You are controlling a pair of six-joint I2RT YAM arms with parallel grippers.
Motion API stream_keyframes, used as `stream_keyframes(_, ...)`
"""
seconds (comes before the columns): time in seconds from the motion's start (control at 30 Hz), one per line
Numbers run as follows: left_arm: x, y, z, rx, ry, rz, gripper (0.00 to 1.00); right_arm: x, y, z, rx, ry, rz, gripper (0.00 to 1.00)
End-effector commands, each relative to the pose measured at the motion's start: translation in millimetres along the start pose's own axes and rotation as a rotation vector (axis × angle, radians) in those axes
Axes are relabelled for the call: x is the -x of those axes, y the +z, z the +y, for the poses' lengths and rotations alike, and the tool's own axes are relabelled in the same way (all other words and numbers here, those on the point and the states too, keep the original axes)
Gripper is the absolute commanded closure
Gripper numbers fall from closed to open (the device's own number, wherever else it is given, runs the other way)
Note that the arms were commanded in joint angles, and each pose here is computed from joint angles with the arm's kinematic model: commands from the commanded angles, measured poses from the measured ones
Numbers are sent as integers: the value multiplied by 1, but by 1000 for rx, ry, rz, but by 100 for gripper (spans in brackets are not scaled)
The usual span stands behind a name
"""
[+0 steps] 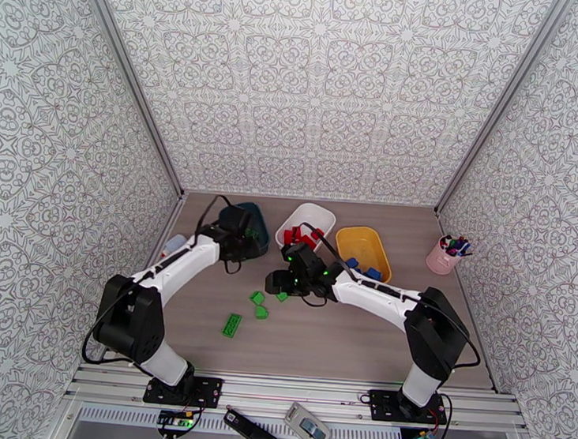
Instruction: Sort the legos into containers by color
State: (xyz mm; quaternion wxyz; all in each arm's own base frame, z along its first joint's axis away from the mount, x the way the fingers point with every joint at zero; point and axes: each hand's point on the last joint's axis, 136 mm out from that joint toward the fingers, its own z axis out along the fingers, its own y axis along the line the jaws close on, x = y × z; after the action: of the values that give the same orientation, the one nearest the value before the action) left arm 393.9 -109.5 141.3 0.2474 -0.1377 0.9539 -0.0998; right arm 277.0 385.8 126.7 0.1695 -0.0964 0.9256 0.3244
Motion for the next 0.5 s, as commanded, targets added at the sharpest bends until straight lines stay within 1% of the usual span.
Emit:
stream_keyframes(0.0, 24, -2, 6, 2, 33, 2, 60, 4, -14, 6, -8, -10, -20, 30)
stream_keyframes(0.07, 36, 4, 10, 12, 28, 4, 58, 3, -19, 1, -34, -13, -29, 30)
stream_keyframes(0.17, 50, 14, 15, 26, 20, 11, 50, 0, -27, -9, -74, -15, -36, 30)
stream_keyframes(0.23, 54, 14, 15, 32, 21, 7, 41, -4, -31, -18, -106, -15, -36, 29)
stream_keyframes(0.33, 54, 8, 11, 23, 30, -10, 32, -9, -38, -33, -155, -10, -46, 25)
stream_keyframes(0.47, 42, -4, 3, -5, 54, -30, 28, -13, -44, -50, -190, 4, -52, 22)
